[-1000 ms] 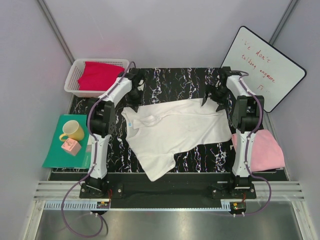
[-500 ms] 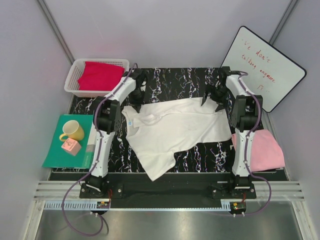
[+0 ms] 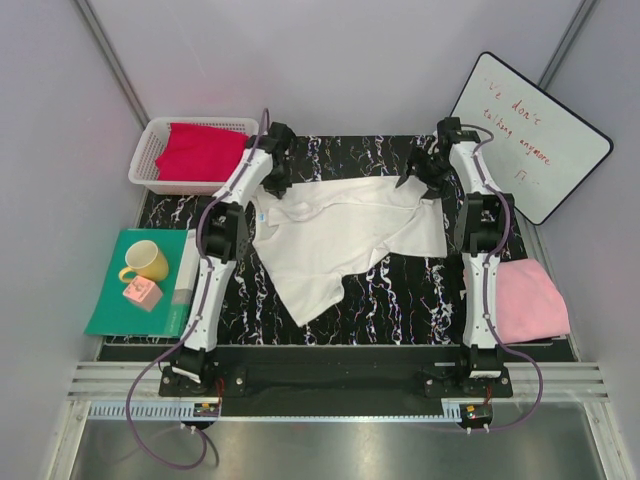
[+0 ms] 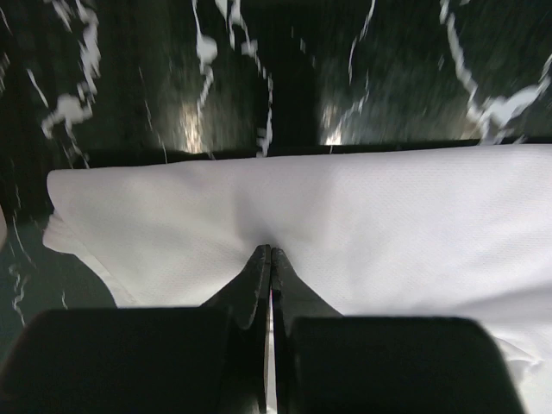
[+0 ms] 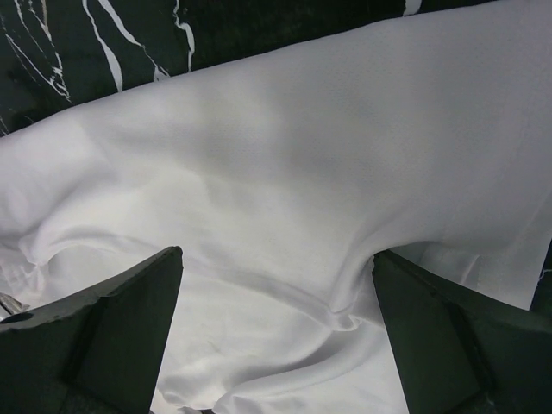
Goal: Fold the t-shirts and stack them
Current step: Fold the flattened tshirt in 1/3 of the way, then grap the side of the flattened tshirt closest away from the robot with both arms
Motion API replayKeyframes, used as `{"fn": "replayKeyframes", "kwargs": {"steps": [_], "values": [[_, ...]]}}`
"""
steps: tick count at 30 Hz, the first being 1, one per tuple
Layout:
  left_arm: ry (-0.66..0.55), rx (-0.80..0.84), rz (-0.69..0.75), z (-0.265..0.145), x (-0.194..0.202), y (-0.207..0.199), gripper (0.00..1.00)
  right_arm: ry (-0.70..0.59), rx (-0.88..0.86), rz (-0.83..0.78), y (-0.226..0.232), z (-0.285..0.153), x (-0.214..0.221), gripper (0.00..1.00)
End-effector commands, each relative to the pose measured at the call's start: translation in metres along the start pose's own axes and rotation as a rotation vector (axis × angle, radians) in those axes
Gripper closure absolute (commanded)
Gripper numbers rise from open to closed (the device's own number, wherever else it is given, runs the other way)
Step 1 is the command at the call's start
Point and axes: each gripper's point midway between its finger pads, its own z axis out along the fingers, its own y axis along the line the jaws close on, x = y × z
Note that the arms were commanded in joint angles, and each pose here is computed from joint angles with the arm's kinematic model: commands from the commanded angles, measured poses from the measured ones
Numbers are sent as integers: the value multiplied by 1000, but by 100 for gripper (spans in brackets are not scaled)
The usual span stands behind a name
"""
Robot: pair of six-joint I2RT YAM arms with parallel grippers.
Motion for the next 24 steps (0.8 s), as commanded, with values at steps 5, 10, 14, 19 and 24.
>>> {"fn": "replayKeyframes", "kwargs": {"steps": [5, 10, 14, 19, 24], "values": [[-255, 189, -12, -92, -56, -20, 72, -97, -107, -72, 37, -55, -15, 0], [-259, 286, 60, -167, -16, -32, 1, -89, -55, -87, 30, -105, 25, 0], [-163, 338, 123, -182, 47, -34, 1, -91, 13, -89, 11, -132, 61, 0], [-69, 323, 196, -187, 112, -29, 1, -36, 59, -65, -7, -144, 111, 0], [22, 279, 339, -177, 168, -43, 1, 51, 118, 20, -28, -134, 151, 0]]}}
